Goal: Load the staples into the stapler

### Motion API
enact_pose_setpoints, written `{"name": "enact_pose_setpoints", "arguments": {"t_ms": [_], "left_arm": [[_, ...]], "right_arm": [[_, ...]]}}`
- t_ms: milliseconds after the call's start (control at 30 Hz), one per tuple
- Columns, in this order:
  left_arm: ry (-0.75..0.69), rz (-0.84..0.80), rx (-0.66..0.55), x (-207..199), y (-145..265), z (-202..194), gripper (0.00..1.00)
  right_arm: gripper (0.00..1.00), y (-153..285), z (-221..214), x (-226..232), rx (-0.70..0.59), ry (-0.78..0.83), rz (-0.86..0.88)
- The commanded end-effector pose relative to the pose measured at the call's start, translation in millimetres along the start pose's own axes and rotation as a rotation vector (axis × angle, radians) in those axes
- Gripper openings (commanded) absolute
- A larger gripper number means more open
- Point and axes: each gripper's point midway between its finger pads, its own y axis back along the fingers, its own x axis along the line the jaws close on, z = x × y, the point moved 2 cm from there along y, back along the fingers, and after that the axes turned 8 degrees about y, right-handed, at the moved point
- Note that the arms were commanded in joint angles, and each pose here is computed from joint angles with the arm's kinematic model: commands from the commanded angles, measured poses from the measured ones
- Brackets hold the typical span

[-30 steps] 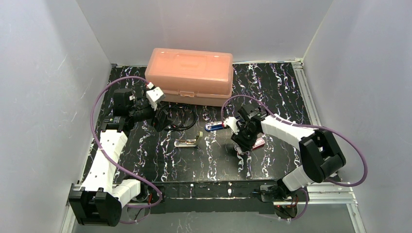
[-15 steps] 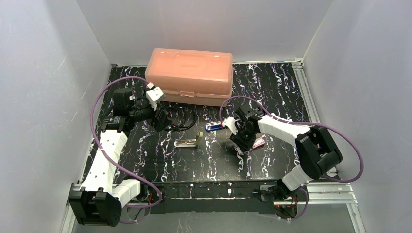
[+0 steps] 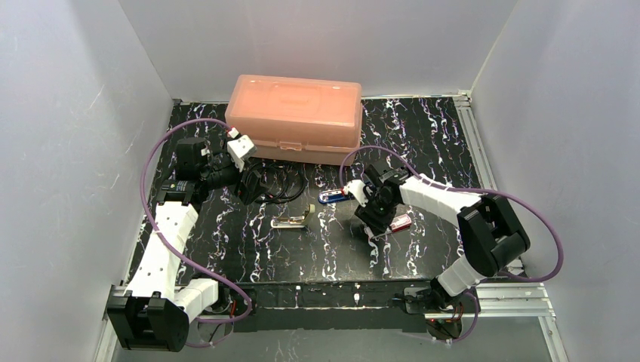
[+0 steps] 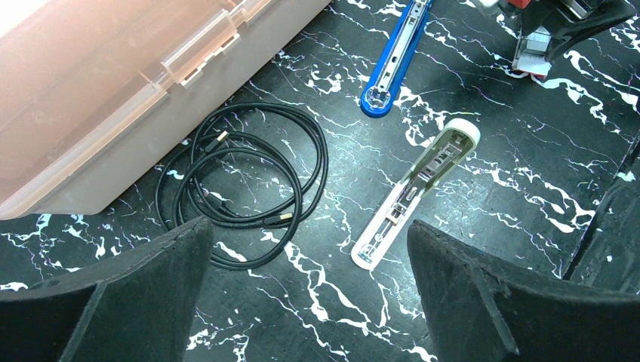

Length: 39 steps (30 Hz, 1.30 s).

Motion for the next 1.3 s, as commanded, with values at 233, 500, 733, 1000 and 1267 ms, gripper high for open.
{"name": "enact_pose_setpoints", "arguments": {"t_ms": [233, 500, 733, 1000, 1267], "left_arm": [[-0.033, -0.007, -0.022, -7, 6, 9, 0.98], [-0.033, -0.012, -0.022, -7, 6, 9, 0.99], [-0.035, -0.016, -0.026, -8, 6, 10, 0.98], [-0.038, -0.018, -0.029, -8, 6, 11, 0.98], [-0.038, -0.018, -0.027, -7, 5, 12, 0.99]], "right_arm": [[0.47, 1, 13, -6, -0.014, -0.019, -0.009], [0.41, -1, 13, -9, -0.014, -0.028, -0.027], [0.35, -1, 11, -10, -0.029, -0.023, -0.057], [0.36, 1, 4, -12, -0.036, 0.018, -0.119], [0.41, -1, -2, -8, -0.008, 0.054, -0.142]]}}
